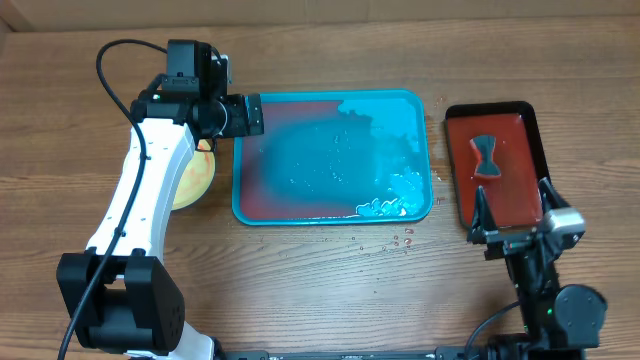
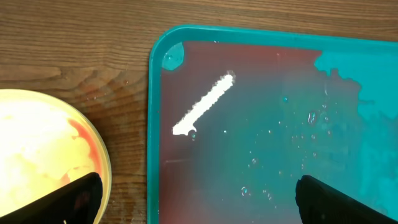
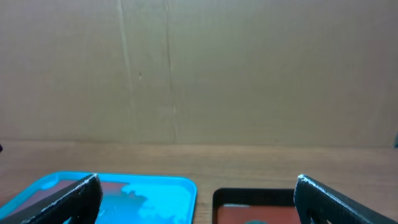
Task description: Clean dirty plates on tray and stack at the side
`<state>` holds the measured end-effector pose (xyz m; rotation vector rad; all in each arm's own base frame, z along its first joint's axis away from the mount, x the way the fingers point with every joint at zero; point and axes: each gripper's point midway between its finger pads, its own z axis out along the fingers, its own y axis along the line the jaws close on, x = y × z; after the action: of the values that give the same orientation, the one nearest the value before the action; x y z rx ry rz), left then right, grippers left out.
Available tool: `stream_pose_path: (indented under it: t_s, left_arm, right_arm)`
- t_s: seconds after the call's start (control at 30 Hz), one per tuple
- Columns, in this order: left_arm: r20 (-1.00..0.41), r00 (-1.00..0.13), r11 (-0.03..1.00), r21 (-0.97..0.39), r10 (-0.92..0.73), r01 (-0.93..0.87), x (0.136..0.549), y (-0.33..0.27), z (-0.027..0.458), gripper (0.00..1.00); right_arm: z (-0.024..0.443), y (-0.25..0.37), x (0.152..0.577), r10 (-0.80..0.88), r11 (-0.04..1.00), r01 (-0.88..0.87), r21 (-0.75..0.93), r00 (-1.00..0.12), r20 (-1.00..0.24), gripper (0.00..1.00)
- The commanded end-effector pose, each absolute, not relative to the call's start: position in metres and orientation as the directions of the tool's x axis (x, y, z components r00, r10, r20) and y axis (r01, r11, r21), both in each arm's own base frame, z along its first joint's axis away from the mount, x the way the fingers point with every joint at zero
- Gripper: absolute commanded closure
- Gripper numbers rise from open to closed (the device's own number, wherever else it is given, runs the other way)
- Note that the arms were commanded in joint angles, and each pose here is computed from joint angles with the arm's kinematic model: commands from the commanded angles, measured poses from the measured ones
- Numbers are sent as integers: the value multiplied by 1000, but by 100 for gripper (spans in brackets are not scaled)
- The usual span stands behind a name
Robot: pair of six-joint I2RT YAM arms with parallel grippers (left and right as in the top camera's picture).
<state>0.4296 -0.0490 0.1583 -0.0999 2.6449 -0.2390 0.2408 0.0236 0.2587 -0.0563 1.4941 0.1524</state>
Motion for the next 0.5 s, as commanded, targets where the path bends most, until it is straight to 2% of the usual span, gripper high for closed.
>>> stream_pose_path:
  t_s: [0.0, 0.27, 0.47]
  left_arm:
    - [-473, -875, 982, -187, -105, -17, 433, -50, 164, 0]
    - [-473, -875, 982, -187, -105, -16, 433, -50, 164, 0]
    - [-473, -875, 982, -186, -105, -17, 433, -50, 164, 0]
  right_arm:
    - [240, 26, 237, 103, 985, -151, 86, 109, -989, 0]
    - [203, 25, 243, 103, 986, -143, 89, 91, -991, 0]
    - [170, 27, 245, 140, 980, -138, 144, -42, -989, 0]
